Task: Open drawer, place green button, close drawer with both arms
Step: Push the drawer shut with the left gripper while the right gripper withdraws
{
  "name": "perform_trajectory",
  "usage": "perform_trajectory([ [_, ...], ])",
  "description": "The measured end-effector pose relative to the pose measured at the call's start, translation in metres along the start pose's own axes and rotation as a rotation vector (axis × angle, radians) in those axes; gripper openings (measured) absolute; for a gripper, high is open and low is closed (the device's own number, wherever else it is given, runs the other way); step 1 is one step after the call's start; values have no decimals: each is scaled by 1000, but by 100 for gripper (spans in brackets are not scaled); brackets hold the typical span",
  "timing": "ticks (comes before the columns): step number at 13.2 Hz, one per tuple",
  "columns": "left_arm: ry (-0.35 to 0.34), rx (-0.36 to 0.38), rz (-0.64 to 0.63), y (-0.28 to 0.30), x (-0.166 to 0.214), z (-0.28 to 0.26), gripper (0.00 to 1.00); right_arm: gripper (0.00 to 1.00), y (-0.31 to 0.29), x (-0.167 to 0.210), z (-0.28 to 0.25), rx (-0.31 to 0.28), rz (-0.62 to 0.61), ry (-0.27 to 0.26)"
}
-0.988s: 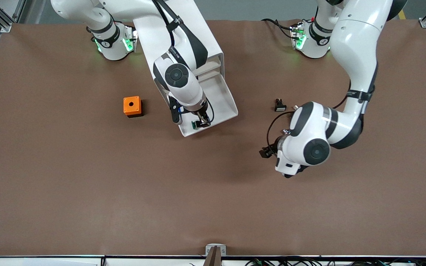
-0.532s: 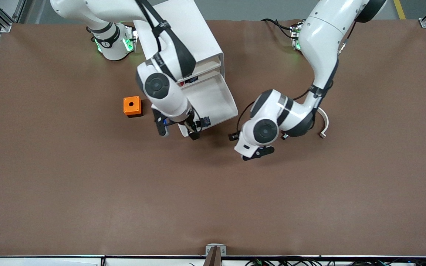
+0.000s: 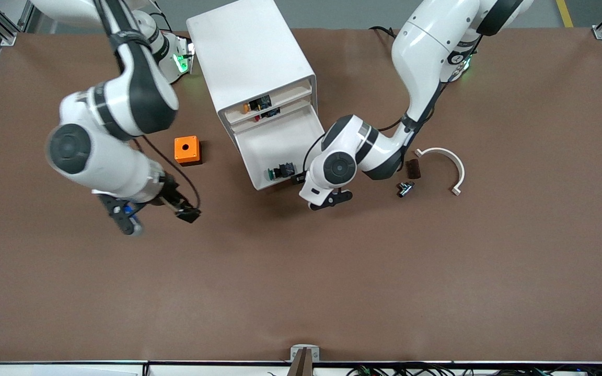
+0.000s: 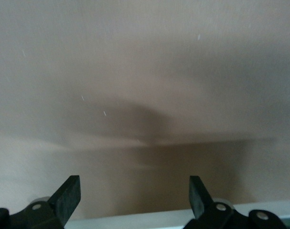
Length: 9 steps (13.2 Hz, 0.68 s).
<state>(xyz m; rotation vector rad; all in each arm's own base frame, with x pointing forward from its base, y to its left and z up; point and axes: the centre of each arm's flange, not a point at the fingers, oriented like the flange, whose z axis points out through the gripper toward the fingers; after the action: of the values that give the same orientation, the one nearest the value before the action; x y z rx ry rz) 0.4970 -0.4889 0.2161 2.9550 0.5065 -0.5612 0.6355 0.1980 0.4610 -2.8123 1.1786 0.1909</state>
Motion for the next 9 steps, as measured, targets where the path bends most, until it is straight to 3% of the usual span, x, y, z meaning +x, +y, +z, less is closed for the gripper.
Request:
perform_trajectory([
  [4, -34, 38, -52, 16, -45, 23, 100, 100, 53, 55, -46, -22, -208, 54],
  [9, -94, 69, -34, 29, -97, 50, 100, 100, 123, 98, -115, 24, -388, 92],
])
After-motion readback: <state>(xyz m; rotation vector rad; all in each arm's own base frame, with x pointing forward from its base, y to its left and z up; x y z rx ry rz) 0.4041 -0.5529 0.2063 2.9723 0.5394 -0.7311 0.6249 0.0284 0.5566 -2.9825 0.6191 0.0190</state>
